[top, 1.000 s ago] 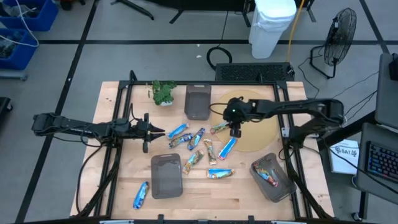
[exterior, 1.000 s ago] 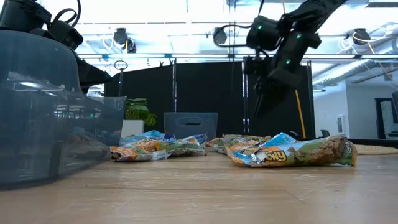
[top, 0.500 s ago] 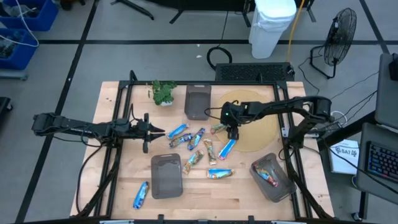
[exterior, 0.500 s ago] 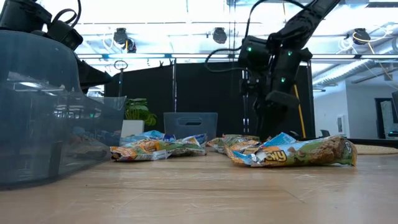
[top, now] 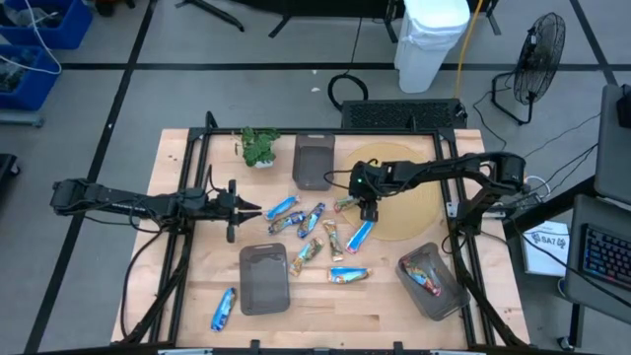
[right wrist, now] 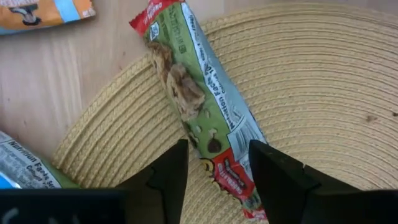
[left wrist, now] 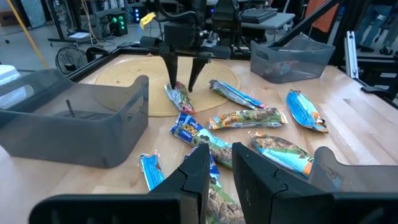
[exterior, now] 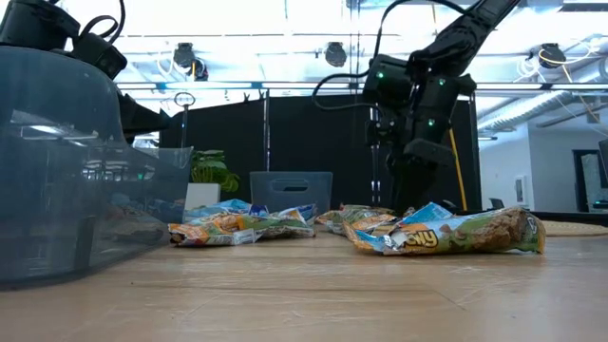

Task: Pick and place Granola Bars by type
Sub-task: Put the red granola bar into the bottom right black bin

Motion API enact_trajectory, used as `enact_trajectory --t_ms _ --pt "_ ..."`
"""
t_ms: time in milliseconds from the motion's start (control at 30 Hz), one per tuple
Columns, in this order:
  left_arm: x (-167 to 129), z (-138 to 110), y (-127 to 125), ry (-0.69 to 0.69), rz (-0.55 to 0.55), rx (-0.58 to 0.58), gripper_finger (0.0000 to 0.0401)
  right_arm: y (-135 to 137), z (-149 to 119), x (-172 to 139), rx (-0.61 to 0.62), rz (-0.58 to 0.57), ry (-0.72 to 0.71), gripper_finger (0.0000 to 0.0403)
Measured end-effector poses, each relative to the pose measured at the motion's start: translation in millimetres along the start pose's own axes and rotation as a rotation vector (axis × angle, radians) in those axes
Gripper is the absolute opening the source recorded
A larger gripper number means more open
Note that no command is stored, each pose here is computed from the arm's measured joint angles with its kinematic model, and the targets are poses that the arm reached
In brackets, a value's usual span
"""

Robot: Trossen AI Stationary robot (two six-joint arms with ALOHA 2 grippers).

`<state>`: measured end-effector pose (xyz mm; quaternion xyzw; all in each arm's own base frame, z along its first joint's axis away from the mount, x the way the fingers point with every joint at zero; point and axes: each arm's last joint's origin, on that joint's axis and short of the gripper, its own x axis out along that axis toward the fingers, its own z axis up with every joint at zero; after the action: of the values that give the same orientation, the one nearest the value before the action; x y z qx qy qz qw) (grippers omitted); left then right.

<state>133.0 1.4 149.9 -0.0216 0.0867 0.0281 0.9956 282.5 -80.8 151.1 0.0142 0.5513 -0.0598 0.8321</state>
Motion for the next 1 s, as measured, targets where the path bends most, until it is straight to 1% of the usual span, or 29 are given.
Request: enact_trajectory --t_ms 167,467,833,1000 --pt "0.0 -0.1 0.0 0.001 0.0 0.0 0.0074 -3.2 0.2 -0.3 0.01 -0.006 -0.007 0.0116" --pt "0.0 -0.3 0.0 0.003 0.0 -0.007 0.0074 -5.7 -0.6 -0.3 0.013 -0.006 -0.004 0.0009" --pt "0.0 -0.3 0.0 0.004 0.0 -0.008 0.0074 -5.6 1.5 -3.9 -0.009 -0.008 -0.03 0.0" --pt "0.0 -0.5 0.0 0.005 0.0 -0.008 0.0074 -5.7 6.0 -23.2 -0.005 -0.022 -0.109 0.0"
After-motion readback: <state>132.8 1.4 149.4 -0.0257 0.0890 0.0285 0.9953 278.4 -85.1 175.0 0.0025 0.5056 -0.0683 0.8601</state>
